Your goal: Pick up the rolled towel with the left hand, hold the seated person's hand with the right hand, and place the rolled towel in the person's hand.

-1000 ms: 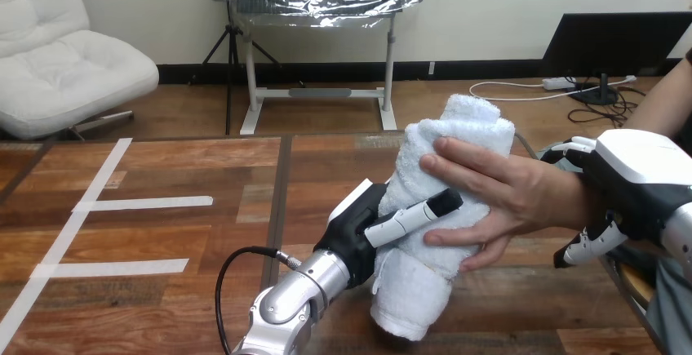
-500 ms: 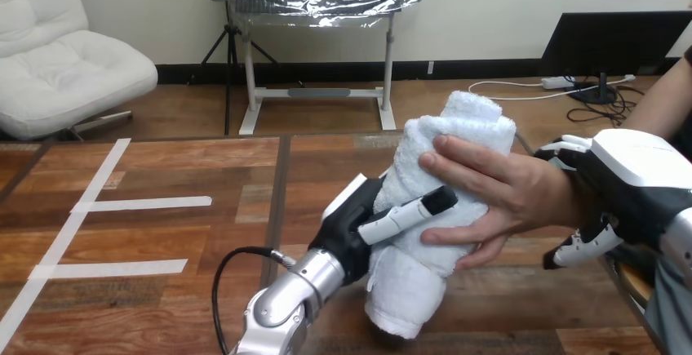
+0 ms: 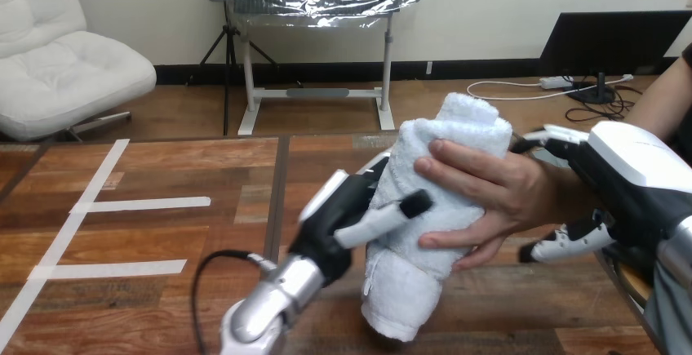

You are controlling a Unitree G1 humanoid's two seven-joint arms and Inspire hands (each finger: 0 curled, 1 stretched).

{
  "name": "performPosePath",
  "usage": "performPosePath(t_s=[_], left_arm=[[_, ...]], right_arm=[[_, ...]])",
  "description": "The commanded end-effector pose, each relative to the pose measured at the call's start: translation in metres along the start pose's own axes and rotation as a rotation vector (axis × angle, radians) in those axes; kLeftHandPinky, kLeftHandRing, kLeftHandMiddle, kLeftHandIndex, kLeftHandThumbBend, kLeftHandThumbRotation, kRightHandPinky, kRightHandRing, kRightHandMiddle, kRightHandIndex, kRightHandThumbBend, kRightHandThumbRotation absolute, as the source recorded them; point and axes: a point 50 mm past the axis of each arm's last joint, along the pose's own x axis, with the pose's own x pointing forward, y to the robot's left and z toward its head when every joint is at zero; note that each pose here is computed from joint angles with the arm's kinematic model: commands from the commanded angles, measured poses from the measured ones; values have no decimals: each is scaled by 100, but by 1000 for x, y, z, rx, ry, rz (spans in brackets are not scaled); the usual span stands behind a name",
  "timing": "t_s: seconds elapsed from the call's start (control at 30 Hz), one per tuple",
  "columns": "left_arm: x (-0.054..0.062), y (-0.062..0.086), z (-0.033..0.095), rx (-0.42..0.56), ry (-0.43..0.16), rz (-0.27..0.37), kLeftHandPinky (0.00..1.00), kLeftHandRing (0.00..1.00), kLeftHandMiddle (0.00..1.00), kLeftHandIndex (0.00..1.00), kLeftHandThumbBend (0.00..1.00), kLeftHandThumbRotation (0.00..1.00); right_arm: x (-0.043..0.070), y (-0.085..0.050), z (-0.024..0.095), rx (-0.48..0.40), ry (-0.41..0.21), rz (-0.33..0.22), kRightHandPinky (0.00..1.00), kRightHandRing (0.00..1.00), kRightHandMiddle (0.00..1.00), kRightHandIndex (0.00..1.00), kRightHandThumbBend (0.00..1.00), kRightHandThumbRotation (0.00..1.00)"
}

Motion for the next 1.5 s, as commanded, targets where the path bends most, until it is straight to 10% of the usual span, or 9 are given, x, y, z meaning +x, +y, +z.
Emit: performPosePath(t_s=[0.0, 0.63, 1.47], left_arm=[[-6, 23, 19, 64, -116, 67, 75, 83, 87, 90, 100, 62], [-53, 51, 27, 141, -270, 220, 71, 78, 83, 87, 100, 62], [-93, 53, 31, 145, -405, 351, 73, 77, 81, 85, 100, 59]], right_arm=[[-7, -21, 18, 43, -87, -140, 82, 93, 92, 83, 82, 0], [-33, -11, 51, 222, -203, -378, 77, 91, 91, 81, 64, 0], [-45, 21, 78, 396, -292, -631, 87, 96, 97, 83, 20, 0]])
